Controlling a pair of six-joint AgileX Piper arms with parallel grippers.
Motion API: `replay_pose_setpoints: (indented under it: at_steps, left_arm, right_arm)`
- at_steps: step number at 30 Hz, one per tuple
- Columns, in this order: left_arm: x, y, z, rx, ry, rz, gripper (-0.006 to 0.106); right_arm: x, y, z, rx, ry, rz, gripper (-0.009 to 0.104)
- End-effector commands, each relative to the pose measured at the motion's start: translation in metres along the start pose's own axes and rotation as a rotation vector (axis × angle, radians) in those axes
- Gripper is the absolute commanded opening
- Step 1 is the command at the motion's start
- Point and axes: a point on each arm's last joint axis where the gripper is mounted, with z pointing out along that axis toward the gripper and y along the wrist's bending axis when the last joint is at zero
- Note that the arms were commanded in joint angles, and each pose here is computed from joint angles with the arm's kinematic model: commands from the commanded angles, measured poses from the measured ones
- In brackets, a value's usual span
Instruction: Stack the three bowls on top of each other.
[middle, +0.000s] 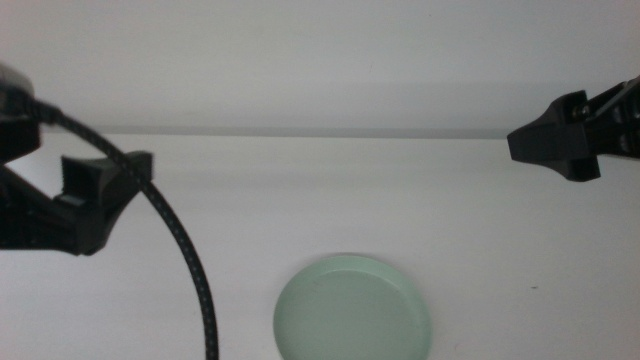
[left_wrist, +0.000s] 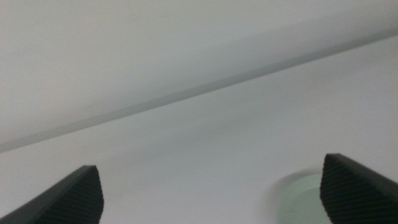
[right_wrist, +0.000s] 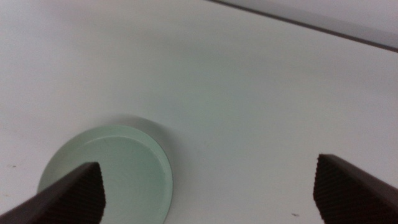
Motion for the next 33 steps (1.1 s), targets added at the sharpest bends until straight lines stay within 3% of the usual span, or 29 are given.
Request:
replay_pose_setpoints:
  at_steps: [1, 5, 15, 20, 25, 29, 33]
  left_arm:
    - [0.007, 0.007, -0.001, -0.057, -0.035, 0.018, 0.094]
    - [0.009, 0.01, -0.005, -0.097, -0.045, 0.083, 0.094]
    - [0.009, 0.01, -0.006, -0.099, -0.048, 0.085, 0.094]
    - [0.026, 0.011, -0.001, -0.1, -0.163, 0.036, 0.094]
    - [0.075, 0.018, -0.001, -0.163, -0.179, 0.026, 0.094]
    - [0.11, 0.022, -0.008, -0.224, -0.171, 0.017, 0.094]
    - [0.132, 0.024, -0.019, -0.306, -0.217, 0.081, 0.094]
  right_arm:
    - [0.001, -0.001, -0.002, 0.002, -0.008, 0.02, 0.089]
    - [0.0, 0.0, -0.002, -0.001, -0.016, 0.026, 0.089]
    - [0.0, -0.001, -0.002, 0.001, -0.016, 0.024, 0.089]
    - [0.008, -0.017, -0.033, 0.053, -0.202, 0.079, 0.089]
    - [0.049, -0.047, -0.042, 0.173, -0.448, 0.241, 0.089]
    - [0.114, -0.056, -0.03, 0.235, -0.513, 0.435, 0.089]
    - [0.171, -0.05, -0.028, 0.33, -0.554, 0.433, 0.089]
